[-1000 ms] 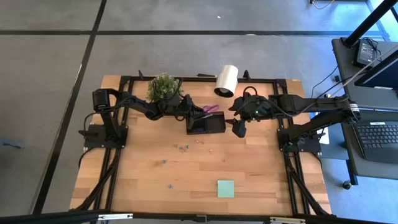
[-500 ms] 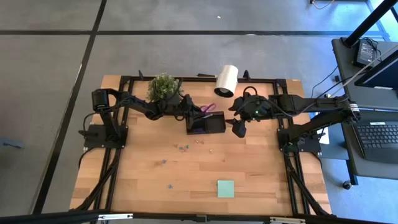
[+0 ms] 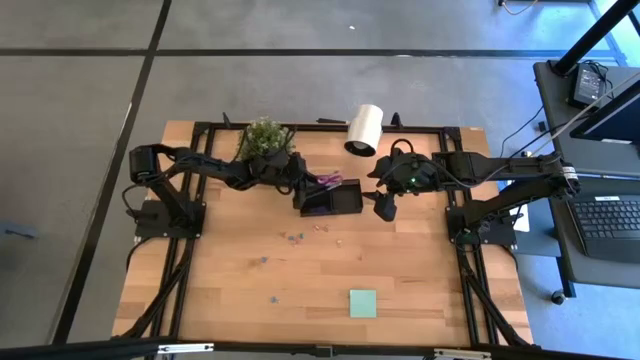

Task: Pick and place office supplies into organizer
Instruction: Put the purple scissors into the black desk organizer, then put the blue sticky notes into the black desk organizer

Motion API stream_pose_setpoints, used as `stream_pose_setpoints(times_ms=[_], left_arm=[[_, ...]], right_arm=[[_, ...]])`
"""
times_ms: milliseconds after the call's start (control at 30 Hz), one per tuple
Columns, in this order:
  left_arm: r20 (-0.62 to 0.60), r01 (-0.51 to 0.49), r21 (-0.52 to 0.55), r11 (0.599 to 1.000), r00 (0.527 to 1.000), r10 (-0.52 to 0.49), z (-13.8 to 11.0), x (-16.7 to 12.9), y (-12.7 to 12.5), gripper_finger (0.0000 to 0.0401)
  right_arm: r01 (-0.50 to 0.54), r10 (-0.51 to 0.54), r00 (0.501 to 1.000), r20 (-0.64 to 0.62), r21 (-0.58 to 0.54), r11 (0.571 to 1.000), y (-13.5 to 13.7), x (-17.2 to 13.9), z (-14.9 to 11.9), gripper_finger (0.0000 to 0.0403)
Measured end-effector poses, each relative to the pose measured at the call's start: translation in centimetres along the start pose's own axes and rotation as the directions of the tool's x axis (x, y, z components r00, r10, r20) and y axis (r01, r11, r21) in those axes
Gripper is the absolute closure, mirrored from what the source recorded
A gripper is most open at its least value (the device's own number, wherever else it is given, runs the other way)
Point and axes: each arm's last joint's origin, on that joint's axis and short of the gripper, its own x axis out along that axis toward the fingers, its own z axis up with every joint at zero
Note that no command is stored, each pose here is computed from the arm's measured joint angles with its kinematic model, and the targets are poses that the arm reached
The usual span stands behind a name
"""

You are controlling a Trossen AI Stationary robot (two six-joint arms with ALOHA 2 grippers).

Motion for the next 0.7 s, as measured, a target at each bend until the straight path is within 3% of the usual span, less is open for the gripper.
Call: stream_pose_setpoints(times_ms=[433,700], left_arm=[[-0.029,-0.004,-0.005,1.000,1.000,0.004,-0.1,-0.2,-0.2,0.0250],[-0.067,-0.021,0.049,0.999,0.997,0.024,1.2,-2.4,-0.8,0.0240]], right_arm=[[0.000,0.000,1.000,0.000,-0.010,1.000,0.0,0.0,0.0,0.0126],[0.000,0.000,1.000,0.000,-0.010,1.000,0.0,0.0,0.0,0.0126]])
